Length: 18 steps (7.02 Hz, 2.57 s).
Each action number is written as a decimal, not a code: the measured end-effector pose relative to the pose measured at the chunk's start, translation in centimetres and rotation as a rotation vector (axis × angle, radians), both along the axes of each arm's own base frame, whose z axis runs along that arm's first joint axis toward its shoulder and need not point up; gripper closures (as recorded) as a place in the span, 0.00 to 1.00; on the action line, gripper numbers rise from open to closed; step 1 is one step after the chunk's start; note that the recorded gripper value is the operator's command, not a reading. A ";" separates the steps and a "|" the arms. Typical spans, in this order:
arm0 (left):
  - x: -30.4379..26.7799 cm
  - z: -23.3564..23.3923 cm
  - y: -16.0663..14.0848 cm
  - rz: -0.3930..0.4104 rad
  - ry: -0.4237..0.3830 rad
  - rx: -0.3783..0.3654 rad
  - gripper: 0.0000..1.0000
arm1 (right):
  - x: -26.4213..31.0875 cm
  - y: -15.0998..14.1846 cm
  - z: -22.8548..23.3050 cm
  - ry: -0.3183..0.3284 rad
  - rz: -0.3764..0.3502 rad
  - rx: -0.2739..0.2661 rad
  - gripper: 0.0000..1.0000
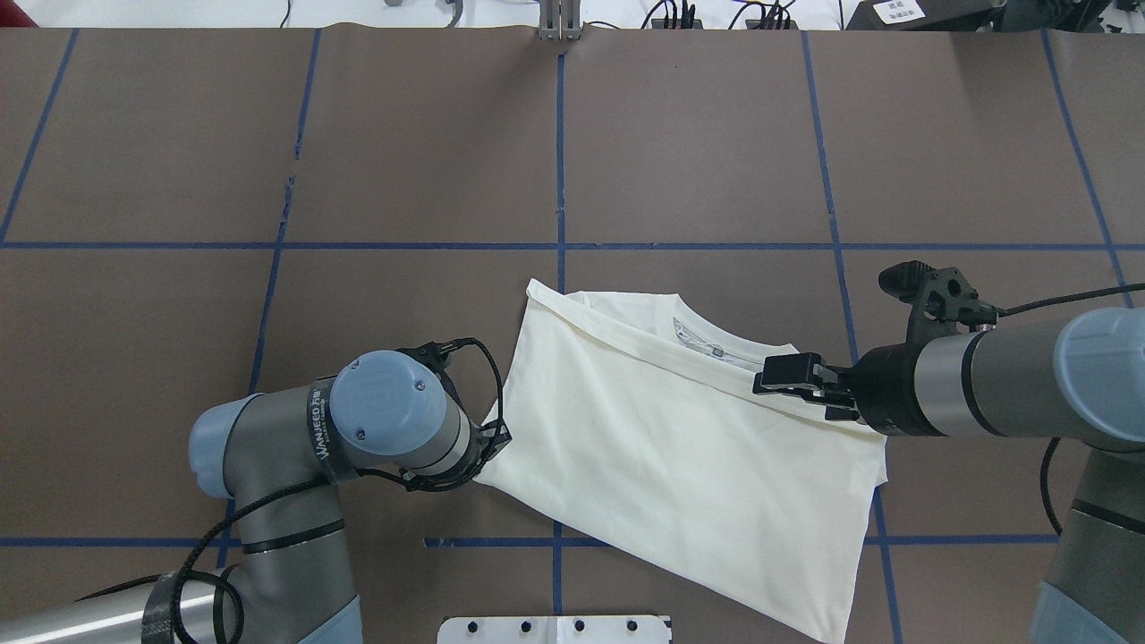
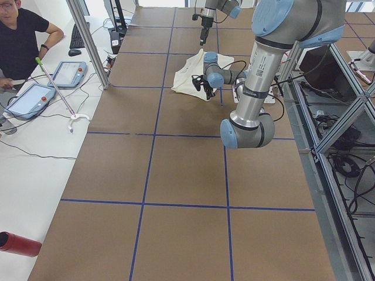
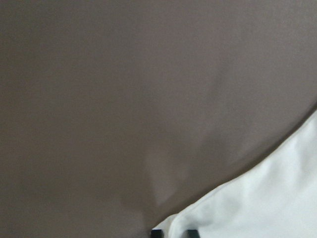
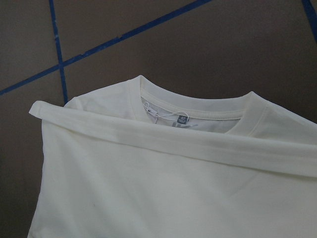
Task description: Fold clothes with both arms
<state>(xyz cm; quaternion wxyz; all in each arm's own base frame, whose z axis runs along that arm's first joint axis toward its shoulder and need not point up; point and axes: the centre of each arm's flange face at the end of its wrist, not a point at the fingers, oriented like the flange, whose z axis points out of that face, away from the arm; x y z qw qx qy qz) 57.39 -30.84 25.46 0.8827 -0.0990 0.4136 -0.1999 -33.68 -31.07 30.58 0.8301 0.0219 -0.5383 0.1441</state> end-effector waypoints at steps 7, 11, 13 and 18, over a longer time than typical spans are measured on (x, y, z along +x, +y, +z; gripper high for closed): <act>-3.5 -3.3 -20.1 -0.319 -0.081 0.135 1.00 | -0.9 -0.7 1.0 0.019 0.010 -0.018 0.00; -2.1 -1.9 -33.1 -0.371 -0.076 0.320 1.00 | -1.7 -1.2 2.0 0.041 0.026 -0.023 0.00; -2.6 -0.5 -36.5 -0.385 -0.072 0.395 1.00 | -2.0 -1.4 2.5 0.054 0.039 -0.022 0.00; -3.9 2.2 -39.3 -0.371 -0.117 0.529 0.00 | -3.4 -2.1 1.8 0.050 0.046 -0.003 0.00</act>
